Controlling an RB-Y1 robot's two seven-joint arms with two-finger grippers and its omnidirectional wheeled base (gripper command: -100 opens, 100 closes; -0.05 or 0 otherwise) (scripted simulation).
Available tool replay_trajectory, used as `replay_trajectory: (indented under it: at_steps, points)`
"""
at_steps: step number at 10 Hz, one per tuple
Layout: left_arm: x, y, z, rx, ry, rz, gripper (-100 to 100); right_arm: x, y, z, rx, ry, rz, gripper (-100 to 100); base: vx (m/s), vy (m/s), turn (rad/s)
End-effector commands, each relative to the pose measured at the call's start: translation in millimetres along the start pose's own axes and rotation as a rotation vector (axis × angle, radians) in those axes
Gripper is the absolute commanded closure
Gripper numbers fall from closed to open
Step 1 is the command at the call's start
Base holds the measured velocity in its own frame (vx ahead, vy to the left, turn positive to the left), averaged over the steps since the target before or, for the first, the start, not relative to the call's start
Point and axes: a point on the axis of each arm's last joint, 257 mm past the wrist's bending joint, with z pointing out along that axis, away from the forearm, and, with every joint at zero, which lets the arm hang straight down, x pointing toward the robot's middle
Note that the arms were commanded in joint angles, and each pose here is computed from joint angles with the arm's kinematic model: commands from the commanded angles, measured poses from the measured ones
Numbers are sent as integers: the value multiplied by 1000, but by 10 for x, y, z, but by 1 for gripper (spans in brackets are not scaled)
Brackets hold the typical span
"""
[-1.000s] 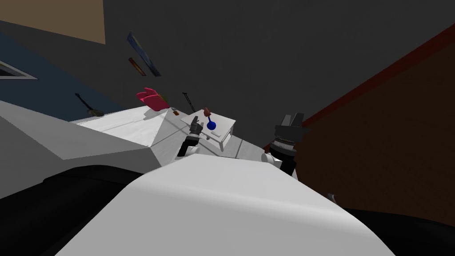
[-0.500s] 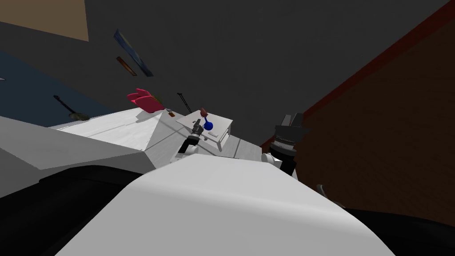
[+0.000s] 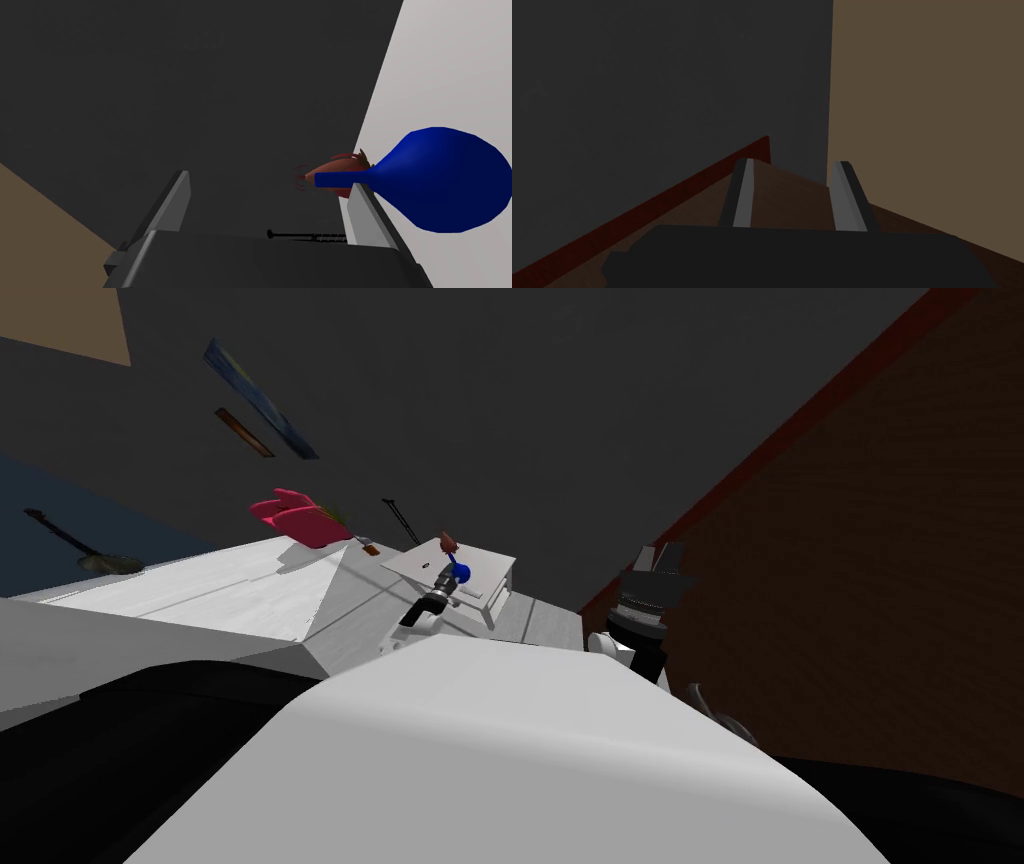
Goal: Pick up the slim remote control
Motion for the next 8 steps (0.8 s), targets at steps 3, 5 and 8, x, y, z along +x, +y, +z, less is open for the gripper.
replay_trajectory:
  at_steps: [3,5,8]
  points:
    - [-181,512,64,-155,6,12,-100,0,0,0,0,0,0,0,18,-53,-112]
    - [-282,769,65,-231,4,16,-100,0,0,0,0,0,0,0,24,-50,-108]
    - [-366,1059,35,-329,8,20,-100,0,0,0,0,0,0,0,31,-36,-79]
